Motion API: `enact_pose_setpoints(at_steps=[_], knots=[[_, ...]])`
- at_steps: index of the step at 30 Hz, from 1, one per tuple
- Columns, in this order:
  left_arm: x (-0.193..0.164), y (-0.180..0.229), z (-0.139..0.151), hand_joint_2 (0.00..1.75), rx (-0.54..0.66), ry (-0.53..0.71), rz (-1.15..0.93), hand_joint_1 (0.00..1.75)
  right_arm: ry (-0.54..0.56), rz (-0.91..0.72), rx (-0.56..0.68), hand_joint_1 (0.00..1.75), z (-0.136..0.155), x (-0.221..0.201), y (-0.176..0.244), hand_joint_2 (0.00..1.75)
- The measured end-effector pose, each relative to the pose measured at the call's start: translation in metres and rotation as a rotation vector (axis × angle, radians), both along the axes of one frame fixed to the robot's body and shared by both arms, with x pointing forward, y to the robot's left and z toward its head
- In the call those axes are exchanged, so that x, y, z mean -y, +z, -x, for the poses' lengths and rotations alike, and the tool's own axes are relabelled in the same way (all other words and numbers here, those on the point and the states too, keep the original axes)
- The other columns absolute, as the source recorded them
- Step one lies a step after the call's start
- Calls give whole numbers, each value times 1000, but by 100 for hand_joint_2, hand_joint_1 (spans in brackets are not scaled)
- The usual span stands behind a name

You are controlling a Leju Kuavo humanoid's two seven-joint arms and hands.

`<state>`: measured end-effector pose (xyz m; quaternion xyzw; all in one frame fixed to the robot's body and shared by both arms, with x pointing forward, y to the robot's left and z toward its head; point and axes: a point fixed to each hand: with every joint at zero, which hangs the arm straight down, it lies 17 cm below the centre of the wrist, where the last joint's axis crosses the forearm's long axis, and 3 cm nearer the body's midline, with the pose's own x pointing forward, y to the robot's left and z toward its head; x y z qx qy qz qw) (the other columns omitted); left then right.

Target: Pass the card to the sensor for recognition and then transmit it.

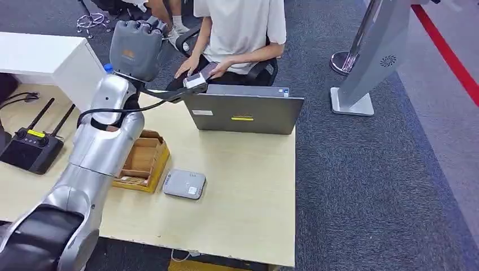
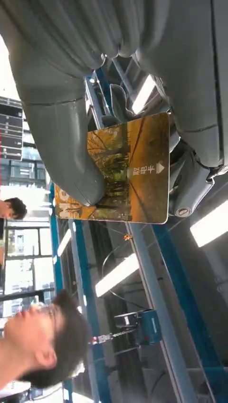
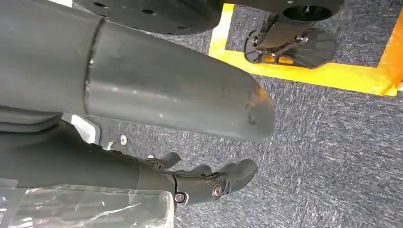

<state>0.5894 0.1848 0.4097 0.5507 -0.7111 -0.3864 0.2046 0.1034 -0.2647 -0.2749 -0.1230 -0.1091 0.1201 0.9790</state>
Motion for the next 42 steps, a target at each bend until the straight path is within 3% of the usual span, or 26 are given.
enact_pose_setpoints(at_steps=[9, 13, 18, 21, 25, 34, 42], knots=[[7, -4, 17, 175, 23, -45, -12, 175, -20, 1, -2, 0, 2, 1, 0, 0], [13, -39, 63, 175, 42, -104, -32, 175, -60, 6, -6, 0, 9, 5, -1, 0], [8, -119, 162, 175, 51, -200, -76, 175, -128, 16, -11, 0, 17, 9, -2, 0], [5, -175, 215, 175, -37, -231, -61, 175, -161, 26, -14, 0, 20, 13, -2, 0], [3, -227, 247, 175, -196, -241, -33, 175, -178, 27, -24, 0, 22, 15, -3, 0], [3, -310, 249, 175, -523, -195, -47, 175, -163, 29, -25, 0, 22, 15, -3, 0], [5, -350, 222, 175, -644, -136, -30, 175, -127, 21, -27, 0, 20, 12, -3, 0]])
